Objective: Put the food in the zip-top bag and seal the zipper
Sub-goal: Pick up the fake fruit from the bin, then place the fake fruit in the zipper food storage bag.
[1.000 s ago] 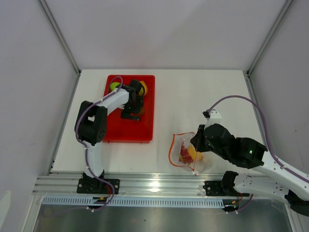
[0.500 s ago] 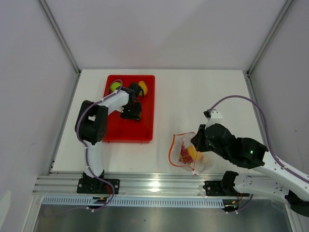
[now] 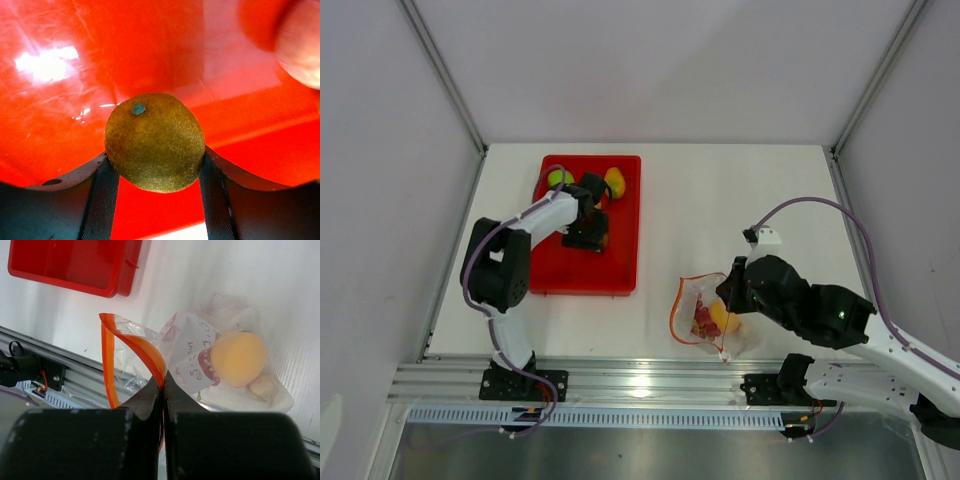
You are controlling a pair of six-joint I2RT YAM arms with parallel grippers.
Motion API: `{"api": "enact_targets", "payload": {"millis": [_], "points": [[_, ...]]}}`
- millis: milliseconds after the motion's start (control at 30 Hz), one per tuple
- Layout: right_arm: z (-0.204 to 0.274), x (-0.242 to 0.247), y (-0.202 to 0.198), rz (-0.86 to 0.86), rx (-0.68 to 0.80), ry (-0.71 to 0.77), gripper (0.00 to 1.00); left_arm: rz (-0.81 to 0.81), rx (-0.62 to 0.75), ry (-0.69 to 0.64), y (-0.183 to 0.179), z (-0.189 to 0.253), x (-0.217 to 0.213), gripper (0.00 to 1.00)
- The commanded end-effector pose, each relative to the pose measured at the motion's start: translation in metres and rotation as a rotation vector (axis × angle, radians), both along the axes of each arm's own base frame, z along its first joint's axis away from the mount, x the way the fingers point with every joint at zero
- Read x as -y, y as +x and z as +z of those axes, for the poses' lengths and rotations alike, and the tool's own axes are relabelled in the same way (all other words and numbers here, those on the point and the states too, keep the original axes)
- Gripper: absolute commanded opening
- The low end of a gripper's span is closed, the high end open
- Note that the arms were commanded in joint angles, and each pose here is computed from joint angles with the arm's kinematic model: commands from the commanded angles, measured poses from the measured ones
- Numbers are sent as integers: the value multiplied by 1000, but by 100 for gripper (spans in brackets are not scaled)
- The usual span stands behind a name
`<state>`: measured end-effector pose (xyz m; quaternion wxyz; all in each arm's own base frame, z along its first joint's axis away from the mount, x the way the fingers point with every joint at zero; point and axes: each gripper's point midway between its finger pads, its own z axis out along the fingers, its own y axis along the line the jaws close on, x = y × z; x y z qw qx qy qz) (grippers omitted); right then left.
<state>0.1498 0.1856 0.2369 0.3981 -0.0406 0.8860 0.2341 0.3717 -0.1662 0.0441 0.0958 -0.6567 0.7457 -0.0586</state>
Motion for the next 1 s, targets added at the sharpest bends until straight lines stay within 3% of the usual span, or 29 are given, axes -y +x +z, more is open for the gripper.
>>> {"api": "enact_targets", "payload": {"millis": [0, 167, 400, 533, 567, 633, 667, 967], "points": [[9, 1, 9, -32, 41, 13, 0, -69, 121, 21, -1, 44, -3, 0], [4, 0, 11, -39, 25, -3, 0, -203, 228, 109, -10, 77, 1, 1], [-4, -5, 13, -44, 2, -5, 0, -491, 414, 111, -35, 122, 42, 1], [-4, -6, 12, -45, -7, -2, 0, -810, 714, 110, -48, 163, 85, 1], [-5, -5, 12, -47, -9, -1, 0, -815, 836, 92, -51, 186, 89, 1], [-4, -4, 11, -53, -12, 7, 0, -914, 915, 79, -72, 180, 96, 1], [-4, -4, 10, -52, -13, 10, 0, -907, 1089, 36, -75, 222, 102, 1], [-7, -3, 8, -54, -22, 25, 0, -1242, 1351, -122, -154, 251, 140, 1]]}}
